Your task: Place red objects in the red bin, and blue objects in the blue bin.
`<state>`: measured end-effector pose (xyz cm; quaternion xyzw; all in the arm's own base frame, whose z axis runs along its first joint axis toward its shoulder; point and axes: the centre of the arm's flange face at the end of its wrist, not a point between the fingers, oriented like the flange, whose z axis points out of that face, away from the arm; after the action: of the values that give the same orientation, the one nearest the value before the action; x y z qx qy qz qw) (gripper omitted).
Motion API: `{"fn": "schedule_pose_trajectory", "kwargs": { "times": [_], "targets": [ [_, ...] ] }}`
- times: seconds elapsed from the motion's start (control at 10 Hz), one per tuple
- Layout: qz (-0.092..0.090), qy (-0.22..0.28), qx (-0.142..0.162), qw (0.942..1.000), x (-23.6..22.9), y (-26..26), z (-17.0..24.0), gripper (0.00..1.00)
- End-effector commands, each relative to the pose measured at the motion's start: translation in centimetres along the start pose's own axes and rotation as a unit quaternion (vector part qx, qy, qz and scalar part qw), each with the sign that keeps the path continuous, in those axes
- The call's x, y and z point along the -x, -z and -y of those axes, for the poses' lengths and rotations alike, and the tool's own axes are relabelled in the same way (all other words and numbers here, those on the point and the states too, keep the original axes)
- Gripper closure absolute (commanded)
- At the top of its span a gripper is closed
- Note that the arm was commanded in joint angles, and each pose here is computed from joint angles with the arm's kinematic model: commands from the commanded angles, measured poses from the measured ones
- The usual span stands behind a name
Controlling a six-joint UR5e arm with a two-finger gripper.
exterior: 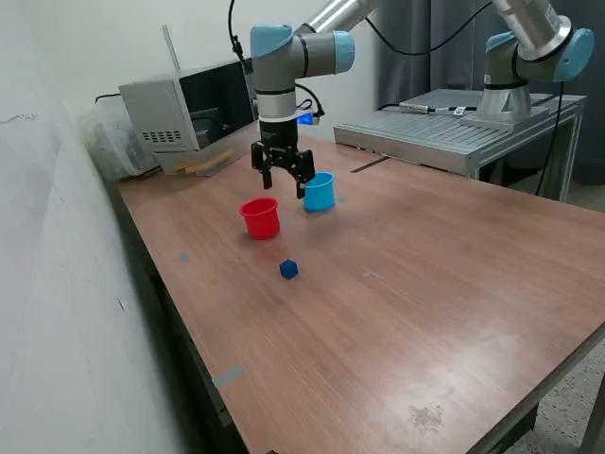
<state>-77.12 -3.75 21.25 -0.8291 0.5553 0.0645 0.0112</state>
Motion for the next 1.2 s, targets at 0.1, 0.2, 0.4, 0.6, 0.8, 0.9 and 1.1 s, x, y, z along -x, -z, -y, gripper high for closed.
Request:
{"fn": "schedule_pose_trajectory", "kwargs": {
  "times": [0.1,0.2,0.4,0.6,0.8,0.9,1.1],
  "targets": [
    [-0.008,0.031,0.139,0.9897,-8.2,5.6,2.9,0.0],
    [-0.008,0.023,0.166,0.9858,-8.1,6.5,3.8,0.0],
    [-0.011,-0.009,0.16,0.987,-5.6,5.9,4.7,0.0],
    [-0.026,-0.003,0.146,0.989,-6.3,4.4,4.1,0.0],
    [-0.026,0.0,0.139,0.9899,-5.3,3.3,0.7,0.0],
    [-0.023,-0.002,0.127,0.9916,-4.4,2.2,-1.3,0.0],
    [0.0,-0.006,0.106,0.9943,-2.7,-0.8,-4.6,0.0]
  ]
}}
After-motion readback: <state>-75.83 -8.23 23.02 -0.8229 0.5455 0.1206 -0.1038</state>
